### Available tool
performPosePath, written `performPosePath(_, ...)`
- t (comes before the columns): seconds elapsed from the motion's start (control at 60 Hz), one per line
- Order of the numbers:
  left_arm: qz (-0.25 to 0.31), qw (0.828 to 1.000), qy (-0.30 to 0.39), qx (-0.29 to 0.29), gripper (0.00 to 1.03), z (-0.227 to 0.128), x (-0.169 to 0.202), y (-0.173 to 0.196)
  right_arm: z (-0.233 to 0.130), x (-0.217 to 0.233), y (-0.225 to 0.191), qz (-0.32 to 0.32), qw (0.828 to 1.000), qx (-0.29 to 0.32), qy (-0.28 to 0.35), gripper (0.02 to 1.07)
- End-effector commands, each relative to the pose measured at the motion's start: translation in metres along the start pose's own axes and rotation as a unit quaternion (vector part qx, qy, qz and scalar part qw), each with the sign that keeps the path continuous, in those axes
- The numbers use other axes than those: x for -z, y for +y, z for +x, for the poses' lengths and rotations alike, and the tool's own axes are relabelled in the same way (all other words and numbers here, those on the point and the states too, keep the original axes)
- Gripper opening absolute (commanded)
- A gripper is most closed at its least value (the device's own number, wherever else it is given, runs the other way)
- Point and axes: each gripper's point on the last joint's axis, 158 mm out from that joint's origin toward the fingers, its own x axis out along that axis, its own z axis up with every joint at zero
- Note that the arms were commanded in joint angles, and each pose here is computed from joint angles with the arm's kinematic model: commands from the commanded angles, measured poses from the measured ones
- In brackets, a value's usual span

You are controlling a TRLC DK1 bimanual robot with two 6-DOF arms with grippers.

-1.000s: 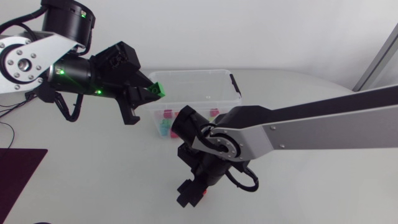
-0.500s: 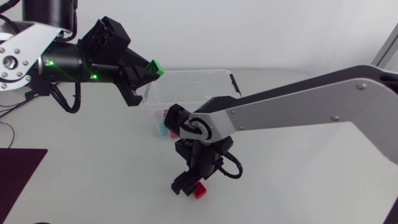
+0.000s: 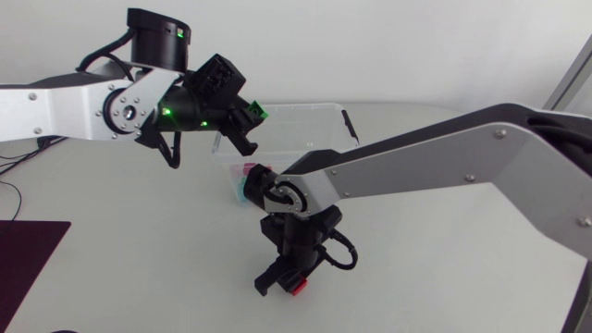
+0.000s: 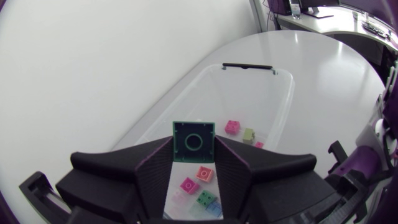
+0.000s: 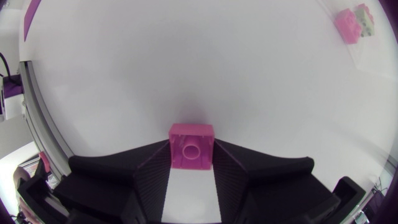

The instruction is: Pick up the duplo bricks and place them in the container

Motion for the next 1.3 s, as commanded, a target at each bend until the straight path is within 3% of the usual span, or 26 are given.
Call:
performPosePath(0.0,-0.013,1.000,-0.008,-0.018,0.28,0.016,-0.011,0.012,-0.009,0.006,0.002,0.001,1.000,-0.004,-0.007,0.18)
performPosePath(0.033,-0.015,1.000,-0.005,-0.019,0.32,0.019,-0.010,0.013,-0.014,0.005,-0.001,0.005,1.000,-0.005,-0.014,0.18)
performPosePath(0.067,-0.021,0.999,0.003,-0.030,0.53,0.024,-0.006,0.018,-0.021,0.005,-0.006,0.011,1.000,-0.006,-0.024,0.18)
performPosePath(0.117,-0.027,0.999,0.006,-0.036,0.77,0.025,-0.004,0.021,-0.031,0.004,-0.012,0.017,0.999,-0.008,-0.036,0.18)
performPosePath(0.133,-0.031,0.999,0.008,-0.042,0.90,0.024,-0.003,0.025,-0.034,0.004,-0.013,0.017,0.999,-0.007,-0.040,0.18)
performPosePath(0.183,-0.040,0.998,0.010,-0.046,1.00,0.023,-0.001,0.029,-0.048,0.003,-0.019,0.022,0.998,-0.008,-0.059,0.18)
performPosePath(0.4,-0.126,0.989,0.032,-0.075,0.99,0.000,0.018,0.062,-0.118,-0.008,-0.039,0.037,0.988,0.012,-0.150,0.18)
performPosePath(0.6,-0.193,0.976,0.064,-0.084,0.99,-0.039,0.039,0.068,-0.202,-0.033,-0.052,0.042,0.963,0.034,-0.266,0.18)
performPosePath(0.783,-0.211,0.969,0.084,-0.095,0.99,-0.067,0.062,0.067,-0.246,-0.066,-0.067,0.042,0.932,0.062,-0.353,0.18)
performPosePath(1.033,-0.224,0.964,0.063,-0.128,0.99,-0.108,0.067,0.071,-0.253,-0.120,-0.100,0.035,0.891,0.117,-0.438,0.20)
performPosePath(1.233,-0.219,0.962,0.060,-0.153,0.99,-0.128,0.069,0.069,-0.224,-0.161,-0.126,0.044,0.882,0.137,-0.450,0.22)
performPosePath(1.283,-0.225,0.960,0.057,-0.157,0.99,-0.133,0.070,0.067,-0.214,-0.170,-0.133,0.044,0.880,0.150,-0.448,0.31)
